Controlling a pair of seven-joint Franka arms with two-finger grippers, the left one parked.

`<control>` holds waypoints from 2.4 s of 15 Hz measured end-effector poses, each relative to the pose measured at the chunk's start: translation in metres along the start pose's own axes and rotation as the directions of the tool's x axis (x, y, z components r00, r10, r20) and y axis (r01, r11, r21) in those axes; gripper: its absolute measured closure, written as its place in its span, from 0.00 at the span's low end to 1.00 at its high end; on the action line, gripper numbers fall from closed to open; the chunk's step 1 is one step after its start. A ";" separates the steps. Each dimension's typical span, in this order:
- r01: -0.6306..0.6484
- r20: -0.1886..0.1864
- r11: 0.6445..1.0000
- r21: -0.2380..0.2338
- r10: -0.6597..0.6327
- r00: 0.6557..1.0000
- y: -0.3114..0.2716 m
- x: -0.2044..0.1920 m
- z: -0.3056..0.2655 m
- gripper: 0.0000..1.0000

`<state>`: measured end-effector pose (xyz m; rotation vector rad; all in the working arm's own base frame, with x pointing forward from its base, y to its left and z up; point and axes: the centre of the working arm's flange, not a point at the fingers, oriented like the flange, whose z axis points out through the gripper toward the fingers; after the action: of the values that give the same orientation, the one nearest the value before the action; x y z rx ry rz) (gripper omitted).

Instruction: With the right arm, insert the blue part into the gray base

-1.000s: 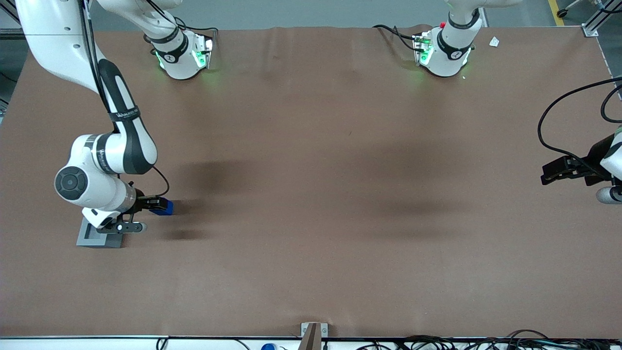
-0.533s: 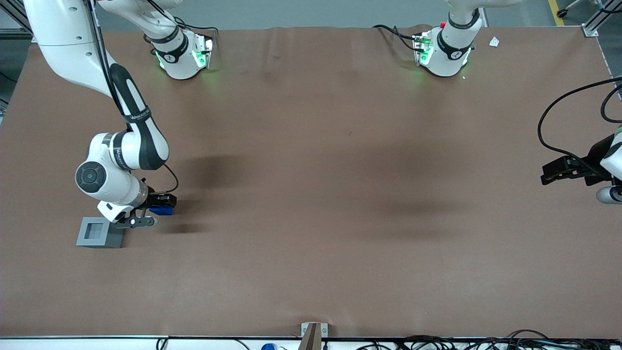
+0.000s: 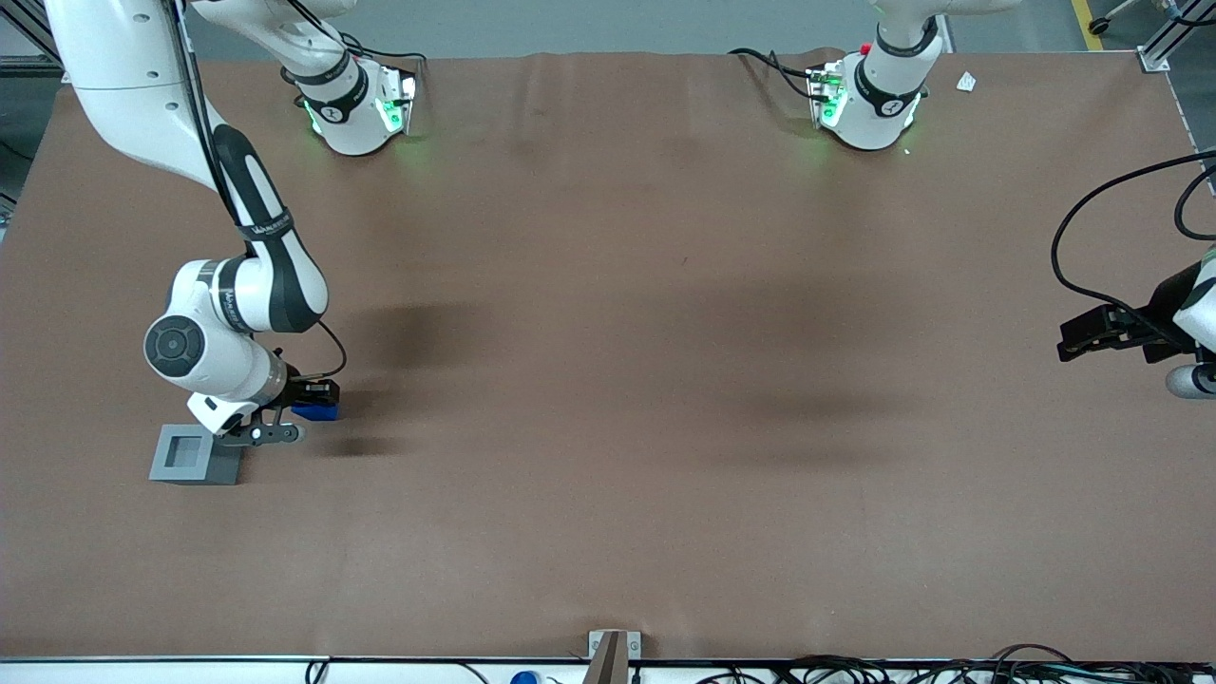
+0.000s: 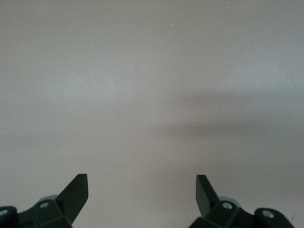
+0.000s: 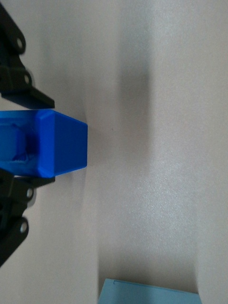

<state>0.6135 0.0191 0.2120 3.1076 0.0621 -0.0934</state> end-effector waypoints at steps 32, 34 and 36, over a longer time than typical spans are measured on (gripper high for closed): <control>-0.054 -0.044 0.999 0.003 0.054 0.998 0.123 0.056 -0.155 0.49; -0.065 -0.043 0.998 0.003 0.065 0.997 0.141 0.053 -0.154 0.49; -0.057 -0.035 0.998 0.004 0.057 0.998 0.158 0.050 -0.148 0.49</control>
<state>0.6788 -0.1313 0.3620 3.1111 -0.0260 -0.0377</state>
